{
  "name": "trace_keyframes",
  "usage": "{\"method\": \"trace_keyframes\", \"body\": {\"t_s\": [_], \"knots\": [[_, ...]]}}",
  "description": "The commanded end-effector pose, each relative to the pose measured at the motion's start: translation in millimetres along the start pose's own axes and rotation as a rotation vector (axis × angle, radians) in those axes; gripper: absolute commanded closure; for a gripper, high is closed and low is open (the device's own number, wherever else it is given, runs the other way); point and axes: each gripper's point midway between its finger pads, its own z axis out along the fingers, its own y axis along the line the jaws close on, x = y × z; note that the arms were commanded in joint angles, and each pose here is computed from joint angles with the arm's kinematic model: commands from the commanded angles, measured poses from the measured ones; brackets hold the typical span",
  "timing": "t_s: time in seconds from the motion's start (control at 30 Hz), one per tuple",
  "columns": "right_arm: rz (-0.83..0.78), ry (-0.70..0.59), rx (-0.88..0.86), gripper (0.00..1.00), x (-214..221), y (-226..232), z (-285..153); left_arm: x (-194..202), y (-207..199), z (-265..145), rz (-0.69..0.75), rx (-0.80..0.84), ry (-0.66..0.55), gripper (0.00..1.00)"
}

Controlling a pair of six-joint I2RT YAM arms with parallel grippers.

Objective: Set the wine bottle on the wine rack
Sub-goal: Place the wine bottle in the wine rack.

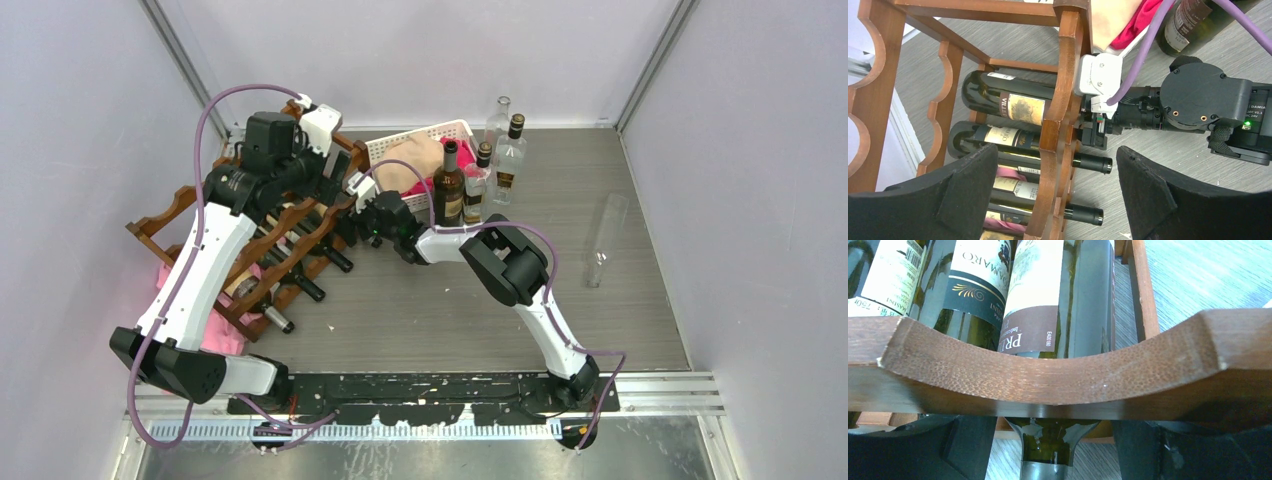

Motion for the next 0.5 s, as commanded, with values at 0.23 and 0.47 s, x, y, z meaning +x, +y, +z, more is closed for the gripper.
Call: {"method": "trace_keyframes", "body": {"t_s": [0.23, 0.47], "knots": [[0.027, -0.288, -0.006, 0.45, -109.6, 0.9, 3.8, -13.5, -0.9, -7.2, 0.0, 0.018, -0.056, 0.13], [0.027, -0.262, 0.019, 0.29, -101.7, -4.2, 4.9, -13.8, -1.1, -6.7, 0.0, 0.019, -0.054, 0.13]]}}
